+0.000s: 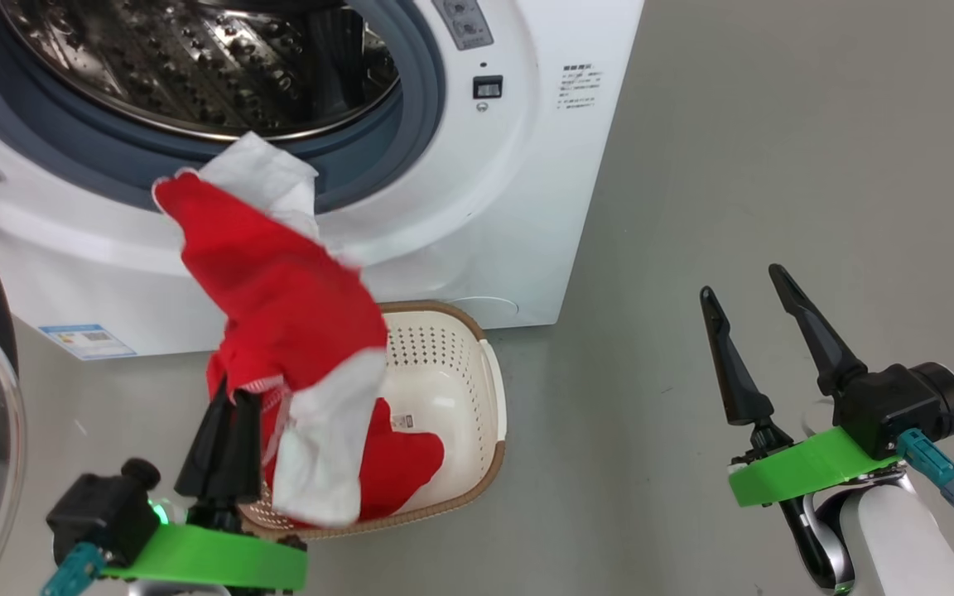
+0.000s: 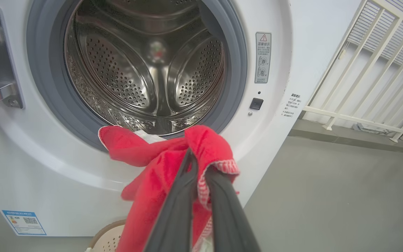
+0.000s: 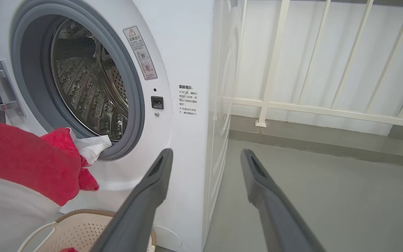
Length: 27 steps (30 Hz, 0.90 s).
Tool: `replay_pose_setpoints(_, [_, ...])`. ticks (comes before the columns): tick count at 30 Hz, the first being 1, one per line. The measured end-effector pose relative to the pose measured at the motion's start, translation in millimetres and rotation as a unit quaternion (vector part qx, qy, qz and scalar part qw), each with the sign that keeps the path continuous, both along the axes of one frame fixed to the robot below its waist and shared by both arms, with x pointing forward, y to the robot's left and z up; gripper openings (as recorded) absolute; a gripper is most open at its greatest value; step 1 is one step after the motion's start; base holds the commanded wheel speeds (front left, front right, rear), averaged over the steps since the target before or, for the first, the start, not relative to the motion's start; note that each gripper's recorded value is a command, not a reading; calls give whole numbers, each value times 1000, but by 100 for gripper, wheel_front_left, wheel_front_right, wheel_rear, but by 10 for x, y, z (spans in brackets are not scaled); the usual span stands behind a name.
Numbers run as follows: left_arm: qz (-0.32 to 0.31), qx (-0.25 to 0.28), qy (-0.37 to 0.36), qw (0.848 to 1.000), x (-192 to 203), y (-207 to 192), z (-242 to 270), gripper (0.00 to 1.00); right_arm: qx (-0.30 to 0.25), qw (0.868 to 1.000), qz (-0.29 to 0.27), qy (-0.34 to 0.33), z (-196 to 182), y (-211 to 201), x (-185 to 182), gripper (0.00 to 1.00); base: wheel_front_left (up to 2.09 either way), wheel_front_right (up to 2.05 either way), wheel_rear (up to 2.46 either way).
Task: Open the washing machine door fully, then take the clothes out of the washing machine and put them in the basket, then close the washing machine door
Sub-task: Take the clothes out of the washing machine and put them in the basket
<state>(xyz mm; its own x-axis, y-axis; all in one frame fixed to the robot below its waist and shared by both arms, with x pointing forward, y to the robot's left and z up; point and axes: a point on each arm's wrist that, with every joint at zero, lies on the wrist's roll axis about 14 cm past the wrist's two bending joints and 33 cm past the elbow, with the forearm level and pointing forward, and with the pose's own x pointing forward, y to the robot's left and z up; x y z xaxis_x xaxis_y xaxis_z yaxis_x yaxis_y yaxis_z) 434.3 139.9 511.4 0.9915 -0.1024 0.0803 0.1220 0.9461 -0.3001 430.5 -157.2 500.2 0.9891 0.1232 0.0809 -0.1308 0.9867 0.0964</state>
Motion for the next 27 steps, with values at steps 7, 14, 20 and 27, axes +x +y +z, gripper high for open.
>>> replay_pose_setpoints(7, [-10, -7, 16, 1000, -38, -98, -106, 0, -1, 1000, -4, 3, -30, -31, 4, 100, 0, 0, 0])
replay_pose_setpoints(14, [-19, -1, 53, 998, 129, -132, -393, 0, -1, 1000, -5, 21, -176, -40, 46, 100, 0, 0, 0])
replay_pose_setpoints(20, [-21, -9, 104, 994, 321, -170, -788, 0, -2, 999, -6, 36, -307, -49, 104, 100, 0, 0, 0])
replay_pose_setpoints(27, [-13, -17, 184, 983, 519, -184, -1339, 0, -4, 999, -9, 44, -407, -76, 227, 100, 0, 0, 0])
